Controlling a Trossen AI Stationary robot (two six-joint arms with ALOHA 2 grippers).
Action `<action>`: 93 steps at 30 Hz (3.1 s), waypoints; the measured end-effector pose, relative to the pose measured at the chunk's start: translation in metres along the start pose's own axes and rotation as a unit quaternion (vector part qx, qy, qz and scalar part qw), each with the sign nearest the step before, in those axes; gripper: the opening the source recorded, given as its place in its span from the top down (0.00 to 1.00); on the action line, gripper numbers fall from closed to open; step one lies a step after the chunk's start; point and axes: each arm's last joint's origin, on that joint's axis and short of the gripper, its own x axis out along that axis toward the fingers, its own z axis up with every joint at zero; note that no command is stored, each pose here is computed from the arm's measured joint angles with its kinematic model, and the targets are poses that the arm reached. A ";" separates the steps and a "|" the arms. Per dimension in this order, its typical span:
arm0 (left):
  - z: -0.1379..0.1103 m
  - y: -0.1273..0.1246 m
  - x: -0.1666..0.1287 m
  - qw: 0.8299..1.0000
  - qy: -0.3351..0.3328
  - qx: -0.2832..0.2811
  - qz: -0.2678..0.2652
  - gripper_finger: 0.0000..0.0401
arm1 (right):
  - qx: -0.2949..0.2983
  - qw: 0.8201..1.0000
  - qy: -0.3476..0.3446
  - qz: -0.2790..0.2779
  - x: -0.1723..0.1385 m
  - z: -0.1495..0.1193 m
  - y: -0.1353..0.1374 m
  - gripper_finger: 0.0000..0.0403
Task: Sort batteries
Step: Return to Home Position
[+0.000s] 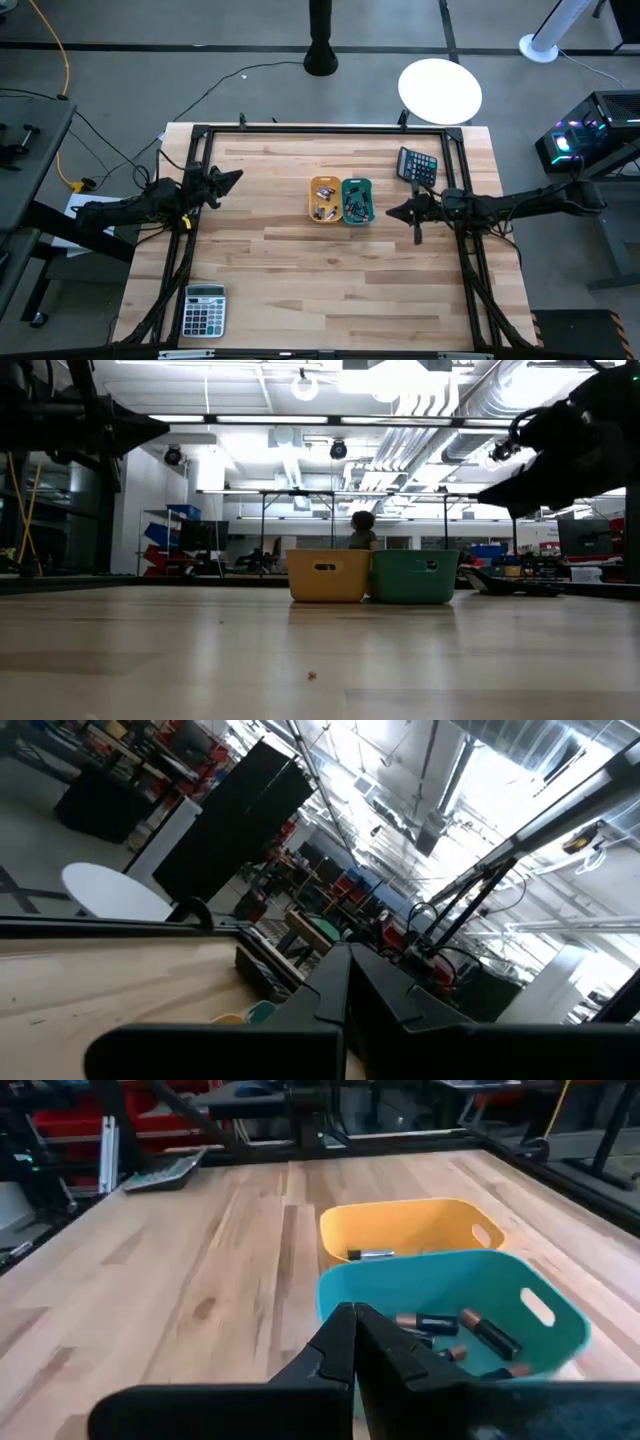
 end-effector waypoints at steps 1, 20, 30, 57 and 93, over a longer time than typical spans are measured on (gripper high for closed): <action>0.000 0.000 0.000 1.000 0.000 0.000 0.000 1.00 | -0.001 1.000 0.000 -0.006 0.000 0.000 0.000 1.00; -0.011 -0.003 -0.003 0.998 0.061 0.003 -0.019 1.00 | 0.049 0.992 0.095 -0.067 -0.007 -0.019 -0.006 1.00; -0.019 0.002 -0.004 0.995 0.100 0.022 0.006 1.00 | 0.058 0.995 -0.065 -0.047 -0.035 0.008 -0.004 1.00; -0.015 0.007 -0.002 0.996 0.081 0.027 0.030 1.00 | 0.061 0.986 -0.150 -0.036 -0.046 0.020 -0.003 1.00; -0.016 0.007 -0.002 0.996 0.083 0.027 0.029 1.00 | 0.060 0.990 -0.125 -0.039 -0.044 0.016 -0.004 1.00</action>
